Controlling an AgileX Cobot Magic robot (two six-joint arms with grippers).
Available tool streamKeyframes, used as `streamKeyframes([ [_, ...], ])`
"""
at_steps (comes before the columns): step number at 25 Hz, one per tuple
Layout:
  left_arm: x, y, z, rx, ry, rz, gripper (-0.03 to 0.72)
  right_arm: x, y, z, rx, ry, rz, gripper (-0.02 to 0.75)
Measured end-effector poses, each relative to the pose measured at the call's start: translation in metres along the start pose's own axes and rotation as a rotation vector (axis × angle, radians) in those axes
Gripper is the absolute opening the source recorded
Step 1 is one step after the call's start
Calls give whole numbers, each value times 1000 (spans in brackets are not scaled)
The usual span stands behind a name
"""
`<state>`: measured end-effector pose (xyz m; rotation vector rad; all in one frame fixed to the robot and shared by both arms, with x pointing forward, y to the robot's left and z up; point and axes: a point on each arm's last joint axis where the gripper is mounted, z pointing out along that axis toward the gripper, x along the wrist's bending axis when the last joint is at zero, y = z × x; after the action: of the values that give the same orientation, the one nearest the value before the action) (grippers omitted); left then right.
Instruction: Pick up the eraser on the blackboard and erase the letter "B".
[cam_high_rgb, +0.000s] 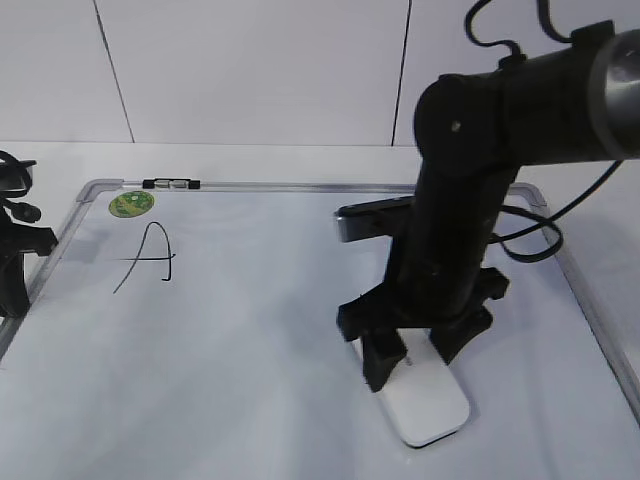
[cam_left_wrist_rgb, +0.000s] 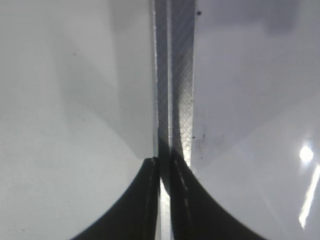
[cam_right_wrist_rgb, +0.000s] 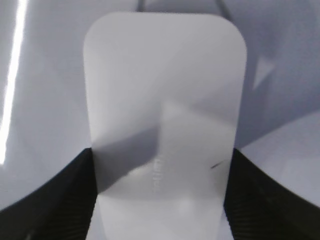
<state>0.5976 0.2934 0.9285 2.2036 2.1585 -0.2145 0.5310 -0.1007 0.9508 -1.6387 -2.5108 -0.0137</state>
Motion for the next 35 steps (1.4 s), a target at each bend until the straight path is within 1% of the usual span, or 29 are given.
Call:
streamKeyframes([
  [4, 0, 0, 0, 0, 0, 0, 36, 44, -5, 6, -30, 25, -104, 548],
  [6, 0, 0, 0, 0, -2, -1, 36, 58, -8, 7, -39, 41, -127, 548],
  [8, 0, 0, 0, 0, -2, -1, 36, 65, -6, 7, -48, 53, -129, 548],
  [10, 0, 0, 0, 2, -4, -2, 36, 66, -3, 7, -54, 47, -113, 548],
  [12, -1, 0, 0, 3, -6, -3, 36, 61, 2, 4, -79, 12, -90, 548],
  [15, -1, 0, 0, 3, -6, -3, 36, 46, 10, -1, -122, -67, -63, 548],
  [17, -1, 0, 0, 3, -6, -3, 36, 34, 15, -2, -123, -107, -34, 548],
  [22, -1, 0, 0, 5, -7, -4, 36, 12, 27, -2, -75, -123, 44, 548],
  [25, -1, 0, 0, 4, -7, -4, 36, -10, 31, -6, -73, -138, 92, 548],
  [28, -1, 0, 0, 4, -9, -5, 36, -38, 34, -9, -68, -141, 164, 548],
  [31, -1, 0, 0, 4, -9, -5, 36, -58, 33, -12, -56, -151, 209, 548],
  [33, -1, 0, 0, 4, -9, -5, 36, -63, 33, -13, -53, -160, 215, 548],
  [35, -1, 0, 0, 4, -9, -5, 36, -61, 33, -13, -52, -160, 207, 548],
])
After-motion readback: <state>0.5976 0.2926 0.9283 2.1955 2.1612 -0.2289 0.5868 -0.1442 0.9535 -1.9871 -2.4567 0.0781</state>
